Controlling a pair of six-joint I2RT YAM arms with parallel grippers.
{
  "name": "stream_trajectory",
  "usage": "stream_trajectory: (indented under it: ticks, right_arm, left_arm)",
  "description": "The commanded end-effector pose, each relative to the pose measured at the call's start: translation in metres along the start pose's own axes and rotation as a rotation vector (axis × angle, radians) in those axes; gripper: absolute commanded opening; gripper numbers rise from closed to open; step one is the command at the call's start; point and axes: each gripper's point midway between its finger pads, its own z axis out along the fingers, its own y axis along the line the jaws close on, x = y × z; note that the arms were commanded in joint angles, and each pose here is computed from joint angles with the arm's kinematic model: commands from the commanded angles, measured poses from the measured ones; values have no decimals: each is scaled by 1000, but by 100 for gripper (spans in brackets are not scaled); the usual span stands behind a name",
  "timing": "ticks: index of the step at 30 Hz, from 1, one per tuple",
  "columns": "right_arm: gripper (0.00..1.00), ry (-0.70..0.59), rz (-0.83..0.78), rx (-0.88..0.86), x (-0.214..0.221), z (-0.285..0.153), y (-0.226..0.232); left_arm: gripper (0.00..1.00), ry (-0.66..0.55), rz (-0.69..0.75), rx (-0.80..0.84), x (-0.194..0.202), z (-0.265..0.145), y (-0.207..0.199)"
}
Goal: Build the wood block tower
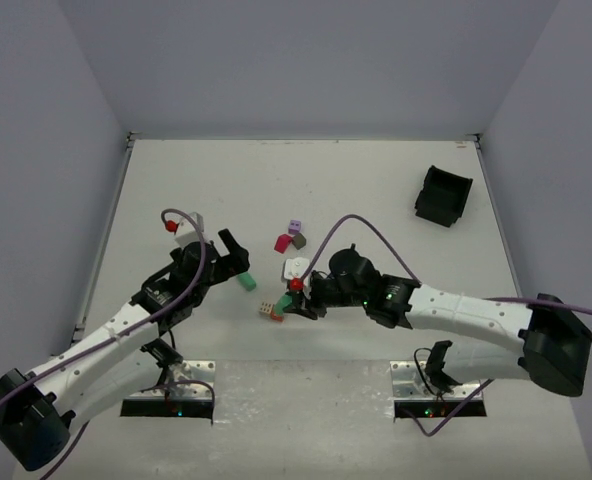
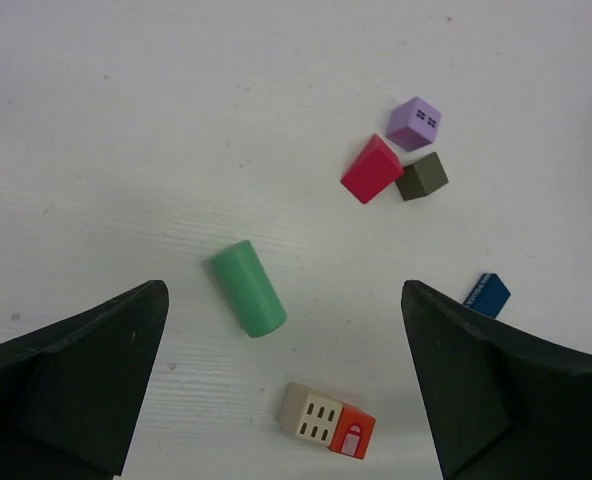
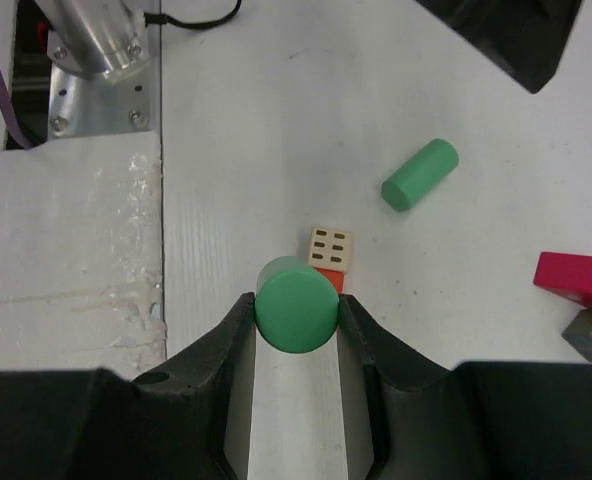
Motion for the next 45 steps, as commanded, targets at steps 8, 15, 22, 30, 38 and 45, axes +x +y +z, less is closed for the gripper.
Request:
stream_trajectory:
  ticks: [8,15,22,30,38,45]
  right_arm:
    - [2,88,-145,50,-22,55,-17]
    - [4,189,-134,66,-6,73,-25]
    - [6,224,-107,66,3,75,-23]
    - [7,230,-100,49,8,82,-21]
    - [8,229,-96,60,8,86,-24]
    - [9,227,-95,62,9,87,-24]
  left_arm:
    - [100,58,-135,-83,-1,26,40]
    - [100,64,-115,-85,2,27,42]
    - [100,69,-108,-90,3,28,43]
    - [100,95,-97,-80,6,30,40]
    - [100,97,-96,-70,7,30,39]
    - [100,97,-95,-64,7,29,38]
